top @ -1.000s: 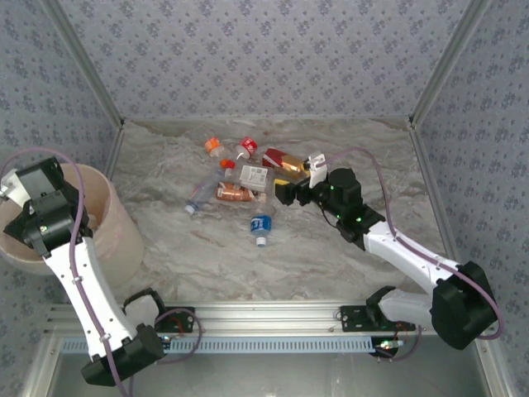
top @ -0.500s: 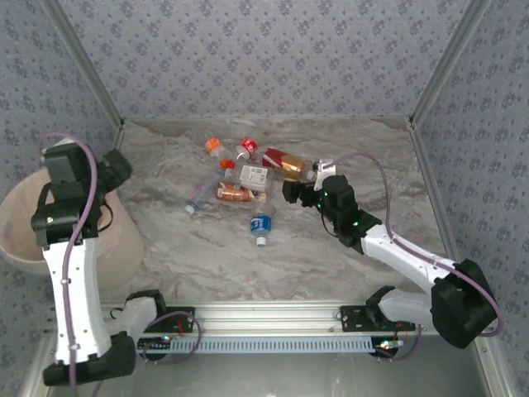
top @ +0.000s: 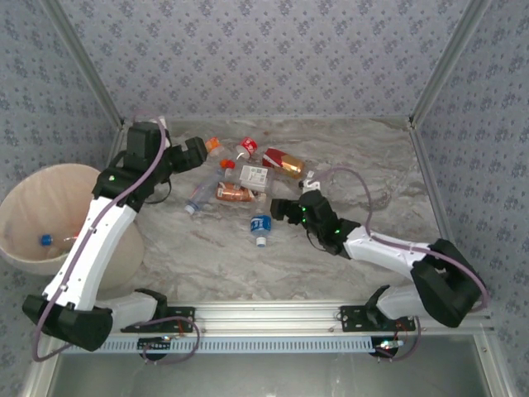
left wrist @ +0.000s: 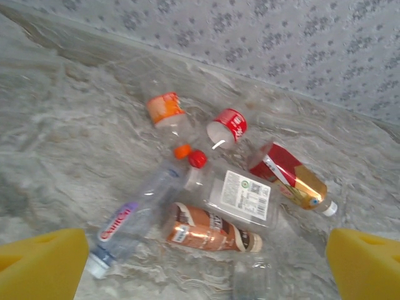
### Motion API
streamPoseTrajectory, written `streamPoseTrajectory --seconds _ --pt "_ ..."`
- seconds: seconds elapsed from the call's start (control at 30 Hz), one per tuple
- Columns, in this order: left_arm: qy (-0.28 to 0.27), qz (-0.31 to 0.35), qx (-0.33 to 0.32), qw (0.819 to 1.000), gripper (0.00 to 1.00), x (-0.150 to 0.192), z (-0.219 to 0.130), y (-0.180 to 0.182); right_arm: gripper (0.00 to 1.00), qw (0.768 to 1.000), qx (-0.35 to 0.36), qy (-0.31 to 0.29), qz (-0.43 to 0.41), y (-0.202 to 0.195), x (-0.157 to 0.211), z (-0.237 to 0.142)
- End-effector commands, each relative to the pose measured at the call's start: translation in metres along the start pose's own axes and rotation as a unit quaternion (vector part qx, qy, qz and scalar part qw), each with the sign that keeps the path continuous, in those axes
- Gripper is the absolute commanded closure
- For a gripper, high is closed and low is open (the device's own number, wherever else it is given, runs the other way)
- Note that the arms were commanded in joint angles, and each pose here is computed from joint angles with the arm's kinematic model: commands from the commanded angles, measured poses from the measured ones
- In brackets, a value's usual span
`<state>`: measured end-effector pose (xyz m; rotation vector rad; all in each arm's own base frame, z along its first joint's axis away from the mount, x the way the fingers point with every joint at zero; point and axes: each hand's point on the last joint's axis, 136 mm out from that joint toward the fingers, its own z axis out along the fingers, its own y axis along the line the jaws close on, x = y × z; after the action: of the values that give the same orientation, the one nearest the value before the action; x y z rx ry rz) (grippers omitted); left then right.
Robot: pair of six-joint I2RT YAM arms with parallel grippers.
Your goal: Put the plastic bottles in the bin
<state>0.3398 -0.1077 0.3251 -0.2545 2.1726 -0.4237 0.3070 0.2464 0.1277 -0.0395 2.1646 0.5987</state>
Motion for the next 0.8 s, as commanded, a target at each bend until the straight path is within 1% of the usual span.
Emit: streamPoseTrajectory --seconds 0.0,0.17,0.4,0.6,0.77 --pt "-0.015 -0.026 0.049 0.998 0.02 -0.008 0.008 -0.021 0.04 0.999 0.002 0.015 -0.031 0.014 0.017 0.012" --pt "0.003 -0.023 0.038 0.999 0.02 0.000 0.016 -0.016 0.04 0.996 0.000 0.047 -0.079 0.032 0.045 0.030" --pt "0.011 -0.022 0.019 1.000 0.02 0.006 0.022 -0.009 0.04 0.991 0.002 0.072 -0.111 0.045 0.064 0.045" --pt "0.026 -0.021 0.005 0.999 0.02 0.012 0.030 -0.005 0.08 0.986 0.075 0.098 -0.116 0.024 0.079 0.055" --pt "0.036 -0.019 -0.001 0.999 0.02 0.015 0.036 -0.003 0.16 0.981 0.106 0.109 -0.119 0.010 0.086 0.055"
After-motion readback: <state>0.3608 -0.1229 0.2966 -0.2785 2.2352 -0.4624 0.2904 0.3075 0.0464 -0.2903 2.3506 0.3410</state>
